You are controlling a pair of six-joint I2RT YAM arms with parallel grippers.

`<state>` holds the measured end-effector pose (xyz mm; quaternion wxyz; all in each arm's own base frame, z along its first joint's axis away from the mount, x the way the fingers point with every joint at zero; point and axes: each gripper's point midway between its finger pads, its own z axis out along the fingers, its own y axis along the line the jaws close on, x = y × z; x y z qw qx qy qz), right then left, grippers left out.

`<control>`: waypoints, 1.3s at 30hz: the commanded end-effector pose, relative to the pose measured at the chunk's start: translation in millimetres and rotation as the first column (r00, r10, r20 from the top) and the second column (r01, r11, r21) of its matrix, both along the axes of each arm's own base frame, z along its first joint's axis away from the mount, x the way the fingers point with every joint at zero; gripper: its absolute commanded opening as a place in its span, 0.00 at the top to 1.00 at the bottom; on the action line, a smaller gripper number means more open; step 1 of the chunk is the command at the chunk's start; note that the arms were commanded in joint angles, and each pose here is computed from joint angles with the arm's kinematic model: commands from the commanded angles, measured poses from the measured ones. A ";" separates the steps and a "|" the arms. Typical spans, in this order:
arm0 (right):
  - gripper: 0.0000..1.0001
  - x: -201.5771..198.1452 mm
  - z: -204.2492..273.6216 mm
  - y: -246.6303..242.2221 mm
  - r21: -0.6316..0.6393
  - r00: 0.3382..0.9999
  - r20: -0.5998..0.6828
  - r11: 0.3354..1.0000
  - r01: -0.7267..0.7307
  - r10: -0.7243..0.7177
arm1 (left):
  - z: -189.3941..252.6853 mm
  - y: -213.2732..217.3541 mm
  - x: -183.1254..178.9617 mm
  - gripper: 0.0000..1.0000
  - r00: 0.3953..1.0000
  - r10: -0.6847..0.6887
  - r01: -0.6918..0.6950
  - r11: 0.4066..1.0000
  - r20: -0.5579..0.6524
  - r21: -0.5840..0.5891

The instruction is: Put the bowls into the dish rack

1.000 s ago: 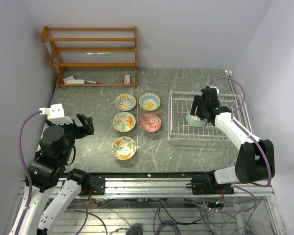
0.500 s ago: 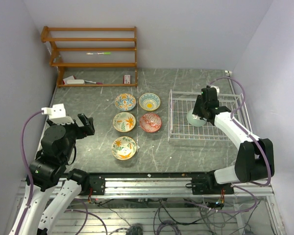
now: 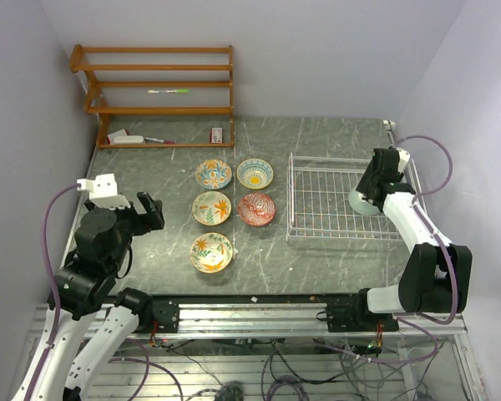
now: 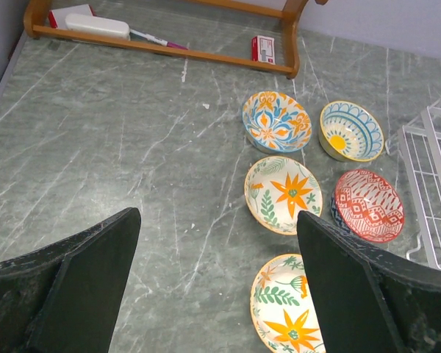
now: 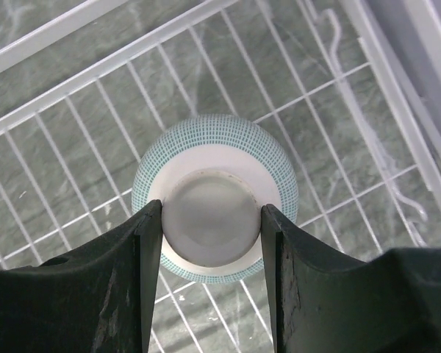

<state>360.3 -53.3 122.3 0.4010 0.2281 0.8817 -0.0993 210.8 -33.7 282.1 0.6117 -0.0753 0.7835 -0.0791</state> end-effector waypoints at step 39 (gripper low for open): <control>0.62 52.8 5.8 -100.3 0.024 0.944 0.187 0.962 0.272 -0.271 | 10.3 -6.4 19.8 0.02 1.000 -0.007 0.006 1.000 0.019 0.011</control>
